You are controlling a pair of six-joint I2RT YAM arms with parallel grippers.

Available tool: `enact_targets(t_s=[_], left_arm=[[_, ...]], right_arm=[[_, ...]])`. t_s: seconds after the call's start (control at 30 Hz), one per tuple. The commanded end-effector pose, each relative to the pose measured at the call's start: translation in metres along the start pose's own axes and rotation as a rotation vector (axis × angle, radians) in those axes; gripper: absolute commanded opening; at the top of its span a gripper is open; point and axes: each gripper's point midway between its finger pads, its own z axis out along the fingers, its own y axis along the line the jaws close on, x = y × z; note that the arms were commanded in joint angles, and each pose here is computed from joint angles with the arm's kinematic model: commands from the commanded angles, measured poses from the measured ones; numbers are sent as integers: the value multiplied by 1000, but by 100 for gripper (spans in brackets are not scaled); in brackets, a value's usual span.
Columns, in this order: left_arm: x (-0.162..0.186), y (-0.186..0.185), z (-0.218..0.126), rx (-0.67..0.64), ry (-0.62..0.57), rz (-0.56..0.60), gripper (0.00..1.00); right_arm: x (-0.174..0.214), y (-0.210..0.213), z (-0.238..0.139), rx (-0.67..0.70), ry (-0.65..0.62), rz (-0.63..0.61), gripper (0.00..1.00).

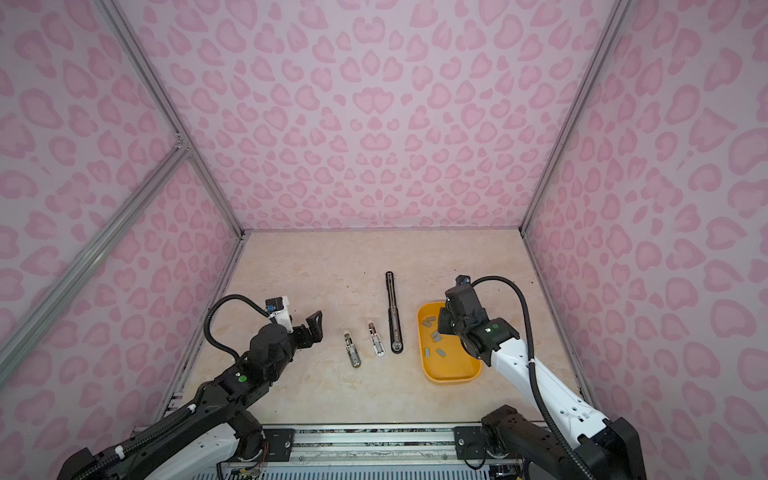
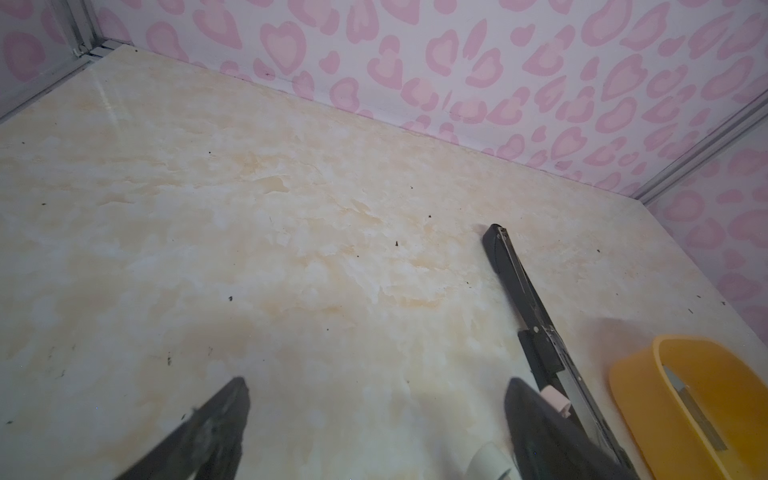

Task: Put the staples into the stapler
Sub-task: 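Lower the right gripper into the yellow tray and grasp a grey staple strip, then carry the staple strip with the right gripper toward the black stapler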

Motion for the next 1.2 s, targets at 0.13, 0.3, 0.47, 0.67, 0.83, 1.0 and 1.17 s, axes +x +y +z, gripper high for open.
enact_targets(t_s=[0.13, 0.3, 0.47, 0.67, 0.83, 1.0, 1.17], left_arm=[[-11, -7, -1, 31, -37, -21, 97], [-9, -10, 1, 38, -24, 3, 97], [-4, -13, 5, 50, 2, 15, 97], [-7, -22, 8, 80, 1, 23, 97], [-8, -21, 8, 74, -3, 35, 97], [-6, -23, 8, 86, 6, 40, 97], [-7, -24, 8, 89, 10, 46, 97]], right_arm=[[-24, 63, -21, -143, -145, -118, 6], [-10, 96, -18, -192, -193, -187, 4], [23, 110, 1, -240, -160, -204, 3], [36, 114, 21, -192, -112, -237, 1], [45, 117, 29, -205, -85, -232, 0], [49, 109, 40, -149, -77, -233, 0], [53, 114, 50, -140, -54, -237, 0]])
